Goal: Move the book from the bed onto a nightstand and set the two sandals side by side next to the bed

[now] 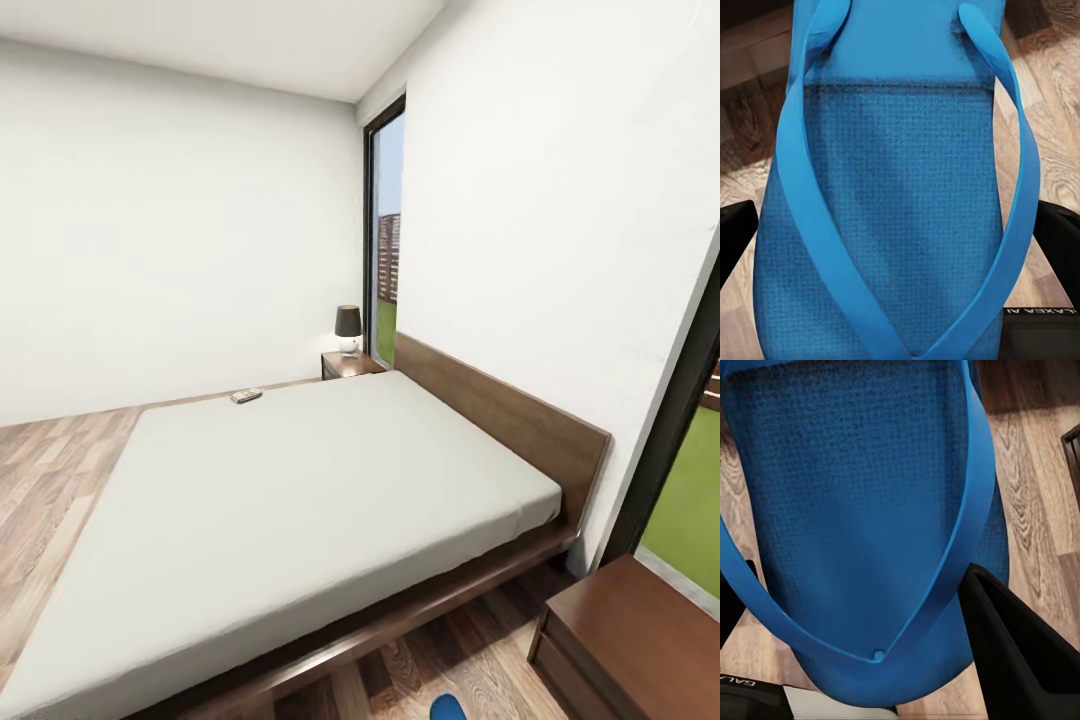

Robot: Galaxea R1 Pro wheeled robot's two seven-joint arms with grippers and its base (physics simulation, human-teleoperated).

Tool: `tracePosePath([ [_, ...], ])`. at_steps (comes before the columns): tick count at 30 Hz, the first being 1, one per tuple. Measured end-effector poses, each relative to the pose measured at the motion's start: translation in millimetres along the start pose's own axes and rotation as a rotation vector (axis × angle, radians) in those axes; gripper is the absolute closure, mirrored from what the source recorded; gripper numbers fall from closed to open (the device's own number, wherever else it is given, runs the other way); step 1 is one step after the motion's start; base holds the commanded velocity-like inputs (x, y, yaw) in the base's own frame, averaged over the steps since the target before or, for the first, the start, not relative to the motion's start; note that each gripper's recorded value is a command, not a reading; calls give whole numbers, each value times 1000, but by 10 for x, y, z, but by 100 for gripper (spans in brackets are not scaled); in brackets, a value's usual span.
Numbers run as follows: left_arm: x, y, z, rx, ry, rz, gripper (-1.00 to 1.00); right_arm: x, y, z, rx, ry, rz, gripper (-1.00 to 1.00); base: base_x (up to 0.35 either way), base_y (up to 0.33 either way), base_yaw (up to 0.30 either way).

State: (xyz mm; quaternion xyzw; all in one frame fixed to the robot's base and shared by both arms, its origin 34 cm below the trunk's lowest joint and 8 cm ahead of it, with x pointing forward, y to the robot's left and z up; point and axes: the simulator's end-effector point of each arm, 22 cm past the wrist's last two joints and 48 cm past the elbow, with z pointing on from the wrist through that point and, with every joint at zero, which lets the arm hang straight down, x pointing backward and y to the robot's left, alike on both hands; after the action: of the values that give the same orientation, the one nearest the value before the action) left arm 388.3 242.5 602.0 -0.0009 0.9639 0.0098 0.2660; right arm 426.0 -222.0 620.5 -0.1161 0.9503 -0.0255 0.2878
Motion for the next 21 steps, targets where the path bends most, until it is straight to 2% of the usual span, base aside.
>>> tracePosePath([
  [7, -4, -5, 0, 1, -2, 0, 100, 7, 19, -1, -2, 2, 4, 100, 0, 0, 104],
  [21, -9, -9, 0, 3, -4, 0, 100, 16, 29, -2, -3, 4, 2, 100, 0, 0, 274],
])
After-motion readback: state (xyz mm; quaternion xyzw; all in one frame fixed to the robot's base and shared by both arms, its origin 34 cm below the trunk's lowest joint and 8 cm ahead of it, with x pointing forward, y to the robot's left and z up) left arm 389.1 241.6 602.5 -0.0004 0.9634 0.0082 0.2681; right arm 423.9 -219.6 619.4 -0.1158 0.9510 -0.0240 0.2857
